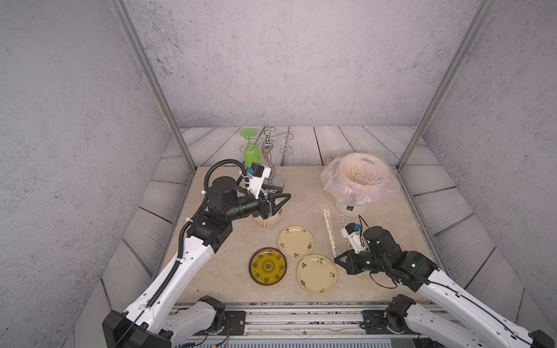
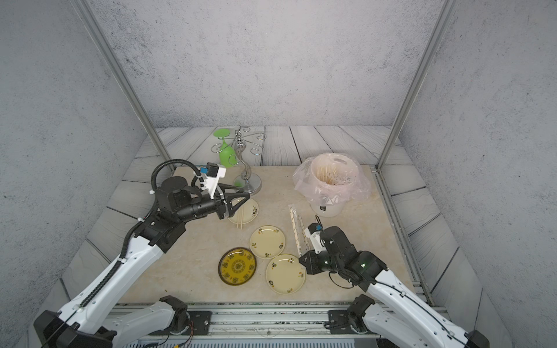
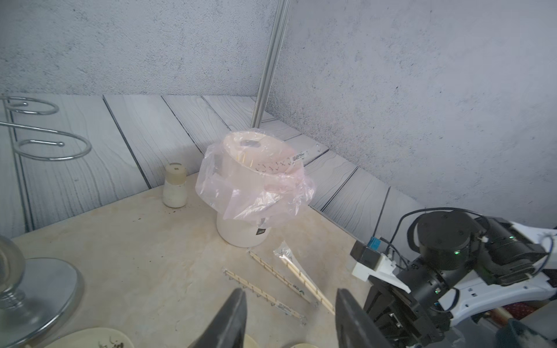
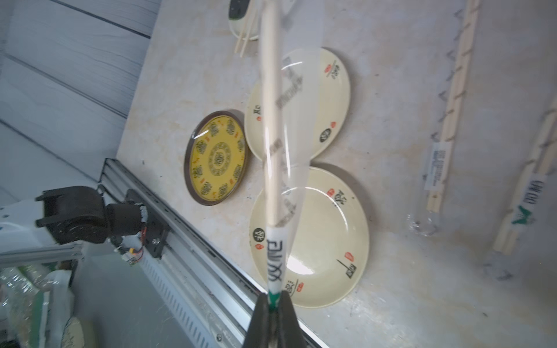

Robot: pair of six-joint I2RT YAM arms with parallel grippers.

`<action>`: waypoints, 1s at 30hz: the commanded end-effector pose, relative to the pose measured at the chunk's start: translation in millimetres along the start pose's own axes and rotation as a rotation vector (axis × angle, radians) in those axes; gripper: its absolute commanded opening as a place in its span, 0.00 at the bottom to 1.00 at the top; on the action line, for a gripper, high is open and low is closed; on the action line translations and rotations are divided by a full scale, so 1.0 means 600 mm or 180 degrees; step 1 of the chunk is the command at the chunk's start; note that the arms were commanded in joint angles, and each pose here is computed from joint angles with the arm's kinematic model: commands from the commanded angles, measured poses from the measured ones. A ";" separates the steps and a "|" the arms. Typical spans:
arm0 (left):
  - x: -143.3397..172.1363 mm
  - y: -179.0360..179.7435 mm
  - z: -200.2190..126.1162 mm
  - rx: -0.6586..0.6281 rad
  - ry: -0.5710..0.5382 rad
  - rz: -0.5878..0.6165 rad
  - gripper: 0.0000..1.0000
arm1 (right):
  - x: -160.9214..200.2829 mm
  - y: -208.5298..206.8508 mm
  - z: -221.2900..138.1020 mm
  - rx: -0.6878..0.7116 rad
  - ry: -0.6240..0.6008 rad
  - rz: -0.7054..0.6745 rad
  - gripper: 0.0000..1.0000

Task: Remove the packaging of disposable chopsticks
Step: Pick up the disposable chopsticks from the center of the board.

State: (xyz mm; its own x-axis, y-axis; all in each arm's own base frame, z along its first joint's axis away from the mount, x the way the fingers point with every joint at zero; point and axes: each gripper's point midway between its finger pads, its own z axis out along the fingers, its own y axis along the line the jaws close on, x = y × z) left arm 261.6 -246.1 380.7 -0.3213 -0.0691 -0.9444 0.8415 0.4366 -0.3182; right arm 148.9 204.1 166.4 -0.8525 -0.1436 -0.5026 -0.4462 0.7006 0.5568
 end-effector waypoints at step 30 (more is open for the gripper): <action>-0.091 -0.085 -0.001 0.0876 -0.0313 -0.0583 0.51 | -0.169 0.204 -0.059 -0.1267 -0.0894 -0.1692 0.00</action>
State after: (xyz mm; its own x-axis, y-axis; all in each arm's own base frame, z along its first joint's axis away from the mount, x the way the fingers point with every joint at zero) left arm 248.3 -259.0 424.0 -0.4695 -0.2079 -0.8581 0.8256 0.2409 -0.5102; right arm 166.2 273.5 302.2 -0.4458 -0.1836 -0.8761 -0.8763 0.2891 0.3853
